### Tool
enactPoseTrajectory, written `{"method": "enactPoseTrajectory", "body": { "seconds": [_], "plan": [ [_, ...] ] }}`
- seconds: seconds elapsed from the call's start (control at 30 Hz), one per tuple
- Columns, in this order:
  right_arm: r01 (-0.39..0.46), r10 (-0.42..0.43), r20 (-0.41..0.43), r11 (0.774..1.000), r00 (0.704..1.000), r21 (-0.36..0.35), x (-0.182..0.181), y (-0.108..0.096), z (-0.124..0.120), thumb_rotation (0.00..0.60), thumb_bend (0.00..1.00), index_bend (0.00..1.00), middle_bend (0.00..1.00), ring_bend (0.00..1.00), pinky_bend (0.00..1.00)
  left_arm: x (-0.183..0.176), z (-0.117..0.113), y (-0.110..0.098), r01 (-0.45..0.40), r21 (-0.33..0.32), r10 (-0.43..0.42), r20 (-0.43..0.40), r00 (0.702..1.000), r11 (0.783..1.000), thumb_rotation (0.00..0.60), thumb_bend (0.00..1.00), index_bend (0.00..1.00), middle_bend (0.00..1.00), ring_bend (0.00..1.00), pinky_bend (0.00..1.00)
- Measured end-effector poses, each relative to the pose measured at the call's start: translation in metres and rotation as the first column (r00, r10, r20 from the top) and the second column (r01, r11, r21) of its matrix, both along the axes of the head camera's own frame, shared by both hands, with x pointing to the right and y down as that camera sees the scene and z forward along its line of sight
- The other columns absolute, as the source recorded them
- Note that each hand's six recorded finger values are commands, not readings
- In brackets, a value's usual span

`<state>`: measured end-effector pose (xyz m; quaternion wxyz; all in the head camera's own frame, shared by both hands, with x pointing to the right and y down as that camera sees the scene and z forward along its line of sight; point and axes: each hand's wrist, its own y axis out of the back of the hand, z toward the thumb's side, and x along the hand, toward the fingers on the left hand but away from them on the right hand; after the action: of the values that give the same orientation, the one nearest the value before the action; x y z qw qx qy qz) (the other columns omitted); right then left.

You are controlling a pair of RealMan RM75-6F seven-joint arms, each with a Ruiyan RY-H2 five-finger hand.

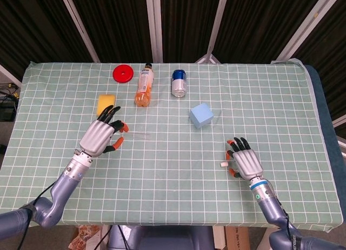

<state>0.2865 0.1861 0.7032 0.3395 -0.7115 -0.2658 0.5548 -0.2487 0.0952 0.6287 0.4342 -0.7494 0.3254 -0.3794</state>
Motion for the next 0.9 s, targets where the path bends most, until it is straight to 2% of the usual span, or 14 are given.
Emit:
{"method": "enactPoseTrajectory", "body": {
  "seconds": [0.77, 0.9],
  "plan": [
    [0.005, -0.005, -0.011, 1.000, 1.000, -0.012, -0.0085, -0.0001, 0.0085, 0.600, 0.31, 0.48, 0.17, 0.00, 0.00, -0.0033, 0.0002, -0.0017, 0.009, -0.001, -0.009, -0.002, 1.000, 1.000, 0.600, 0.66, 0.47, 0.50, 0.07, 0.00],
    [-0.005, 0.005, -0.013, 1.000, 1.000, -0.017, -0.0083, 0.0009, 0.0099, 0.600, 0.34, 0.51, 0.17, 0.00, 0.00, -0.0035, 0.0012, -0.0009, 0.010, -0.004, -0.010, -0.002, 1.000, 1.000, 0.600, 0.66, 0.47, 0.50, 0.07, 0.00]
  ]
}}
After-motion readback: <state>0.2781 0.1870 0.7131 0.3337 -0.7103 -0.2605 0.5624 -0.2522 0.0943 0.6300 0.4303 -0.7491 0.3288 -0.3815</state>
